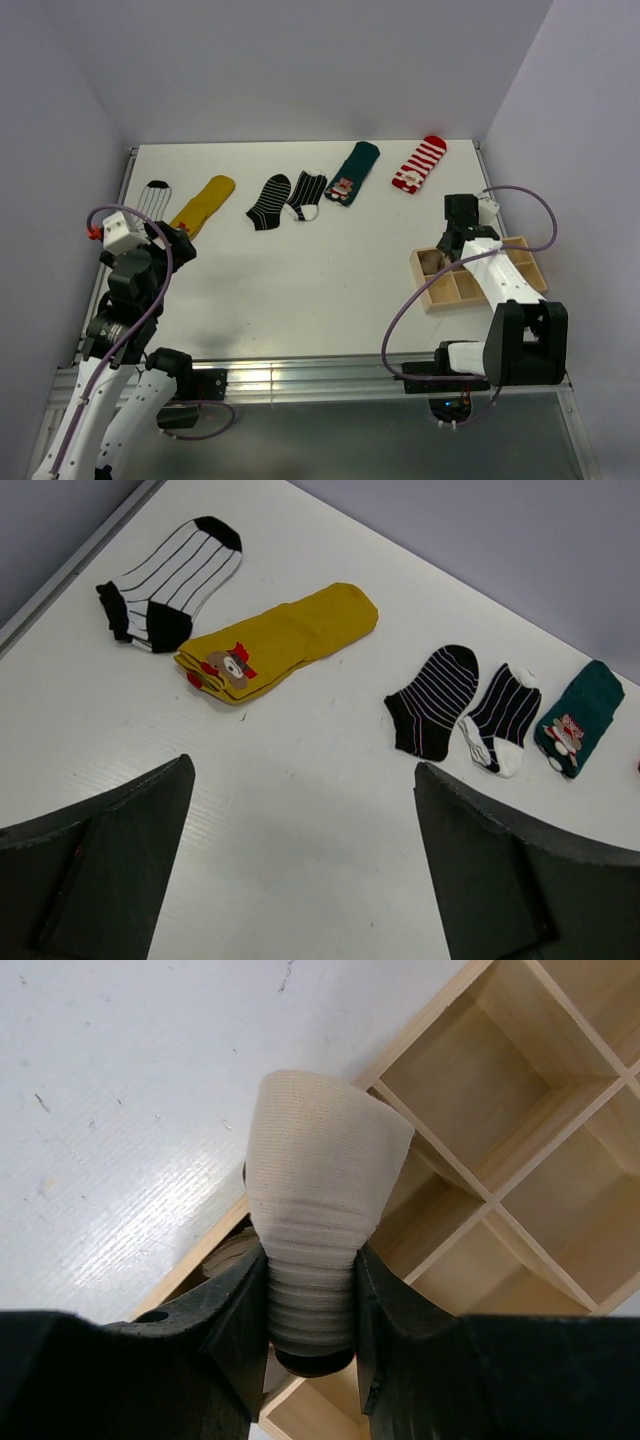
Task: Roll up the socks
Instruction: Place the sock in the storage box.
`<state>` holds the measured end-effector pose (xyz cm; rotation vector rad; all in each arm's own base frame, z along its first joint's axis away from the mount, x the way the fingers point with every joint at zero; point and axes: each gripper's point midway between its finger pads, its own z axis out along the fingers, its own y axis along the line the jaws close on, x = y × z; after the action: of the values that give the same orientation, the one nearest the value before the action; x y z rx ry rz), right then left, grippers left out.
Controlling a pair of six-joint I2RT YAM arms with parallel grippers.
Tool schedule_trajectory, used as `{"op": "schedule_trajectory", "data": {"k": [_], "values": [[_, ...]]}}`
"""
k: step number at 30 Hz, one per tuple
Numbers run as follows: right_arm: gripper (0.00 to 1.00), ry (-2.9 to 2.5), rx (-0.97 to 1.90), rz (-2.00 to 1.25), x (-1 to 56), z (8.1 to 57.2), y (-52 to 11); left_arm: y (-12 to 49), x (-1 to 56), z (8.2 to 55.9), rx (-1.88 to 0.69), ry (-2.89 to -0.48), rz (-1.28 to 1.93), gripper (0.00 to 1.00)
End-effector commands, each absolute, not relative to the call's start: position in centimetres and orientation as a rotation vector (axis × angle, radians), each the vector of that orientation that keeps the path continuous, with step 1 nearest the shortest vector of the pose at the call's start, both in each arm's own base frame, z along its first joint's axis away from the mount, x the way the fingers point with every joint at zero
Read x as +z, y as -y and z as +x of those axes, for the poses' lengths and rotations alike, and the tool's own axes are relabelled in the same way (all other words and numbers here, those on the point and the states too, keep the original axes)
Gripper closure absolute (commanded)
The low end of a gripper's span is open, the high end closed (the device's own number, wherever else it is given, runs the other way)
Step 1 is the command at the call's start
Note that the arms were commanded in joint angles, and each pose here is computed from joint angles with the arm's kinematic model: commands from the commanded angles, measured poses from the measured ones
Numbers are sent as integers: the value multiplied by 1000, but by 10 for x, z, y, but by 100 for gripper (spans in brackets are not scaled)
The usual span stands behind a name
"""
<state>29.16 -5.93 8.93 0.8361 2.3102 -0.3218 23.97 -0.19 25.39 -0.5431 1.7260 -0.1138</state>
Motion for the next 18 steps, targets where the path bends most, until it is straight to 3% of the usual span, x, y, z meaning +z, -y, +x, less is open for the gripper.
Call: {"op": "schedule_trajectory", "data": {"k": [1, 11, 18], "values": [[100, -2308, -311, 848, 82, 296, 63, -2, 255, 238, -93, -1712, -539, 3], [100, -2326, -342, 1005, 63, 274, 87, 1, 256, 236, -107, -1703, -527, 3], [100, -2142, -473, 1093, 100, 254, 109, 2, 257, 236, -114, -1703, -521, 3]]}}
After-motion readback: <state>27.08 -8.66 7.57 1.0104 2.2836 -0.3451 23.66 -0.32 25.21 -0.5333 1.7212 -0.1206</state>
